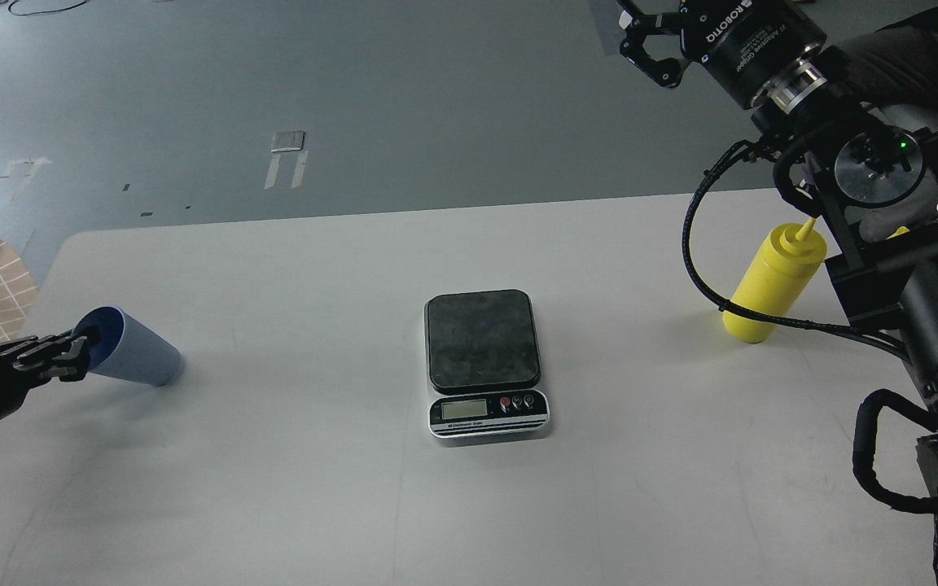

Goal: Pour seasoning into cup on scale with both arms
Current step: 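Lift the blue cup with the left gripper and carry it over the scale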

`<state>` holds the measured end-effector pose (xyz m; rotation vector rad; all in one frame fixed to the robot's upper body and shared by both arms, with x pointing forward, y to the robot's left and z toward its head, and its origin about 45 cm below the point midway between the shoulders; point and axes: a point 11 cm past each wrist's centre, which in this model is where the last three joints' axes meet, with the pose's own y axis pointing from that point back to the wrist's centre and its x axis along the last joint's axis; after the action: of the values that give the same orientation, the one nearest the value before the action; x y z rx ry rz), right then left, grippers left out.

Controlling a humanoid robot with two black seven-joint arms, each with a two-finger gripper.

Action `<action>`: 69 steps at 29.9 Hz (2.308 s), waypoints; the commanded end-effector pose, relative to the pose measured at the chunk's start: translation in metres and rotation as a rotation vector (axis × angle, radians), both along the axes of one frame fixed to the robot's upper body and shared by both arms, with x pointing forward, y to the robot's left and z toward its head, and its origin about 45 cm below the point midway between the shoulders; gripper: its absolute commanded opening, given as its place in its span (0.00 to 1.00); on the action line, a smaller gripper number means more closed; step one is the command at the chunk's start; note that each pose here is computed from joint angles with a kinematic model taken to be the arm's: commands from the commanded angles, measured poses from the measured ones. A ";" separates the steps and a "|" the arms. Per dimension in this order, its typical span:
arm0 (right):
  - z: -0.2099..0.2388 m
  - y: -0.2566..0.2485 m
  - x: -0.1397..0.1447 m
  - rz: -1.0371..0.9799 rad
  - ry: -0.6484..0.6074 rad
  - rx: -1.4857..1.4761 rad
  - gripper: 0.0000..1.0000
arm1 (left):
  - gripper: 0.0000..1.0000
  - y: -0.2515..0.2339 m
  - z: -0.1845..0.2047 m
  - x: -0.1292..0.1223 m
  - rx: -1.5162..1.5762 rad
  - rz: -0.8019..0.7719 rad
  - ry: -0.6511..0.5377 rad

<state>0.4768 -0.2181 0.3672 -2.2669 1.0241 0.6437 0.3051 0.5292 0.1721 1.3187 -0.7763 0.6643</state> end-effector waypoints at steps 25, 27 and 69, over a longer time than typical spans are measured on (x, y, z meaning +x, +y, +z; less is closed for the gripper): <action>0.001 -0.004 0.001 -0.009 -0.001 -0.005 1.00 | 0.00 -0.317 0.131 0.146 -0.248 -0.651 -0.054; 0.000 -0.004 0.001 -0.009 0.000 -0.005 1.00 | 0.00 -0.345 0.125 0.142 -0.222 -0.718 -0.025; 0.000 -0.008 0.000 -0.015 0.002 -0.010 1.00 | 0.00 -0.375 0.053 0.114 0.060 -0.893 0.136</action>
<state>0.4772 -0.2261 0.3668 -2.2658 1.0469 0.6358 0.4199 0.1532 0.2261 0.9078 -1.1555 -0.1509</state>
